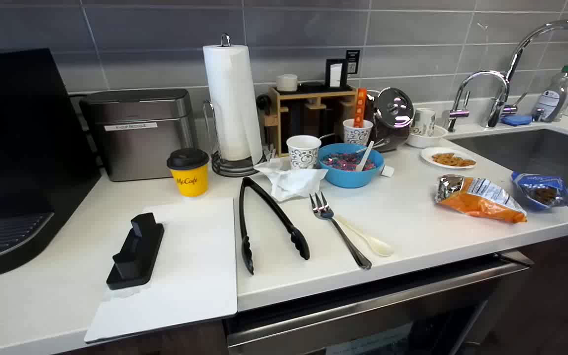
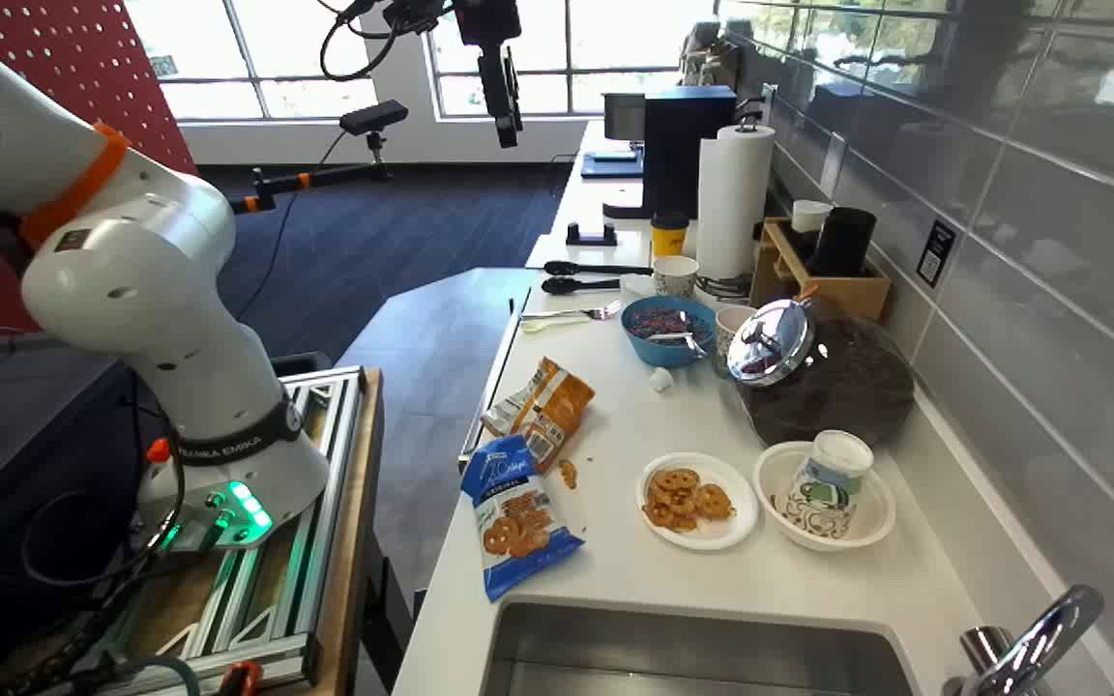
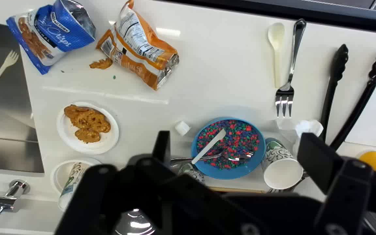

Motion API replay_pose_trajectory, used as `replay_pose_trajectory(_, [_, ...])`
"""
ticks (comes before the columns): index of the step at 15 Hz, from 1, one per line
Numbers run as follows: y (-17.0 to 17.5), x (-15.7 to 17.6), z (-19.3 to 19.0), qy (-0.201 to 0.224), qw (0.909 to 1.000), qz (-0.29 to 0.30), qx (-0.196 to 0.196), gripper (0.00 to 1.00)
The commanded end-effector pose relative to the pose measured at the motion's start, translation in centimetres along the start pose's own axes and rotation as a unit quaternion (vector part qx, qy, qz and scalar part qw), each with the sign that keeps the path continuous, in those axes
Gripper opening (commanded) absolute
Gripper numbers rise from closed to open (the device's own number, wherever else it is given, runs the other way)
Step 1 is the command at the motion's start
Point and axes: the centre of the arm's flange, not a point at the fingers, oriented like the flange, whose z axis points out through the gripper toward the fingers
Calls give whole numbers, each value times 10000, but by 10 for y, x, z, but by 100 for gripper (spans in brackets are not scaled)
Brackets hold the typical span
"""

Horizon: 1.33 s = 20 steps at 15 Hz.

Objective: Use the white spoon to remove some contents from the blue bowl then put the spoon back on the counter.

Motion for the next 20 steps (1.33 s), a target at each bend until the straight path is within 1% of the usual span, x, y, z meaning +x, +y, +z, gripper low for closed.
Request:
replay_pose_trajectory(1, [0,0,0,0,10000,0,0,100])
replay_pose_trajectory(7, [0,0,0,0,10000,0,0,100])
replay_pose_trajectory(8, [-5,1,4,-15,10000,-5,16,100])
replay_pose_trajectory(10, [-22,1,19,-182,9998,-17,21,100])
replay_pose_trajectory(13, [-51,-3,50,-464,9987,-218,34,100])
replay_pose_trajectory(17, [-96,0,87,-577,9975,-334,241,100])
replay_pose_trajectory(19, [-113,-2,105,-671,9959,-509,344,100])
replay_pose_trajectory(20, [-119,-5,117,-699,9940,-780,312,100])
